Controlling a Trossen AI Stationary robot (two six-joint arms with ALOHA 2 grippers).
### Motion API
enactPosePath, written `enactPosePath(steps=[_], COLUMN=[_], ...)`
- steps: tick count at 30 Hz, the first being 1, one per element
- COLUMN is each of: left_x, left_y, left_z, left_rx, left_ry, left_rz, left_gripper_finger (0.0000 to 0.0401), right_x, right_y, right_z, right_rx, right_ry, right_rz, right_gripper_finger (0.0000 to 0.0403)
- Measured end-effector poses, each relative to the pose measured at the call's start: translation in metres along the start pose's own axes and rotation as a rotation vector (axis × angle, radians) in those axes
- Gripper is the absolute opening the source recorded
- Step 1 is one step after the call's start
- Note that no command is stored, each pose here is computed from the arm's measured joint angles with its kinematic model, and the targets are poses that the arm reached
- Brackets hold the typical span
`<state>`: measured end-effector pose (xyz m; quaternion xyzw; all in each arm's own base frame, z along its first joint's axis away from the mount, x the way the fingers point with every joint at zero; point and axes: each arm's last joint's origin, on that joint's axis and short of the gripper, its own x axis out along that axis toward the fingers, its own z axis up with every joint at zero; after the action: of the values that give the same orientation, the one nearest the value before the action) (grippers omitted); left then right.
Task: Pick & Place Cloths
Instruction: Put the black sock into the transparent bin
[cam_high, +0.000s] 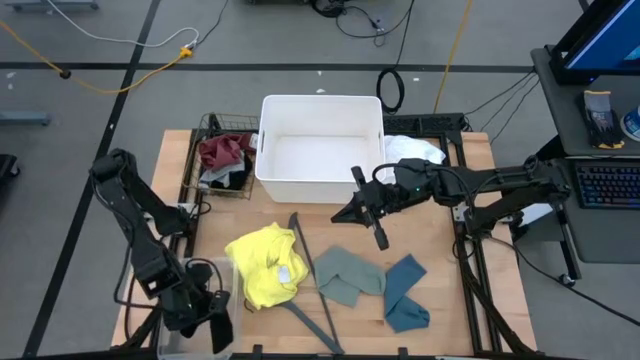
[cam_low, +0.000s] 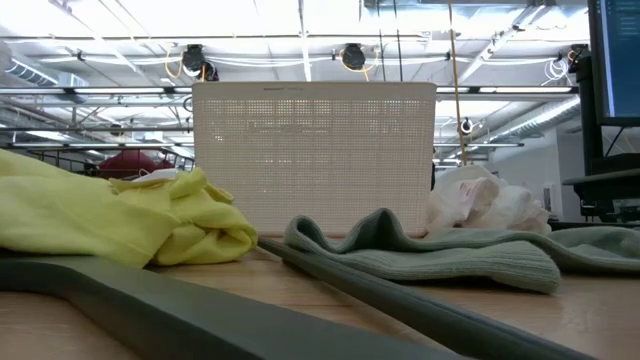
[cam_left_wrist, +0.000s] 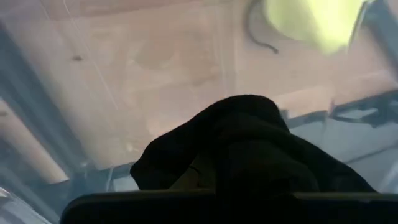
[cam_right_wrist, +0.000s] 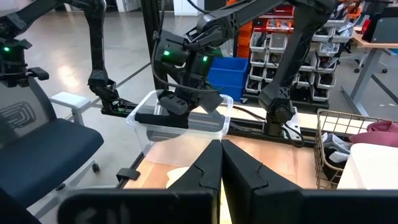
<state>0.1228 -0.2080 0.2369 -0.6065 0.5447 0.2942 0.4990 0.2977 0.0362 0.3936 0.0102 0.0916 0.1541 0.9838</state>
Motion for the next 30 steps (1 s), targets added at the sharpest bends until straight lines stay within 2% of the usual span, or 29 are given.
enactPosePath(steps=[21,30], left_x=[0.0035,-0.0031], left_y=[-0.0003,-0.0023], left_z=[-0.0008,-0.0031], left_rx=[-0.008,0.024], left_ry=[0.002,0.051], left_rz=[0.016,-0.024], left_gripper_finger=[0.0013,0.0059], right_x=[0.0000,0.0000], right_y=[0.0001,0.0001], right_z=[0.0000,0.0000], right_rx=[0.007,0.007], right_ry=[0.000,0.000], right_rz=[0.003,0.004], right_gripper_finger=[0.0001,0.0002])
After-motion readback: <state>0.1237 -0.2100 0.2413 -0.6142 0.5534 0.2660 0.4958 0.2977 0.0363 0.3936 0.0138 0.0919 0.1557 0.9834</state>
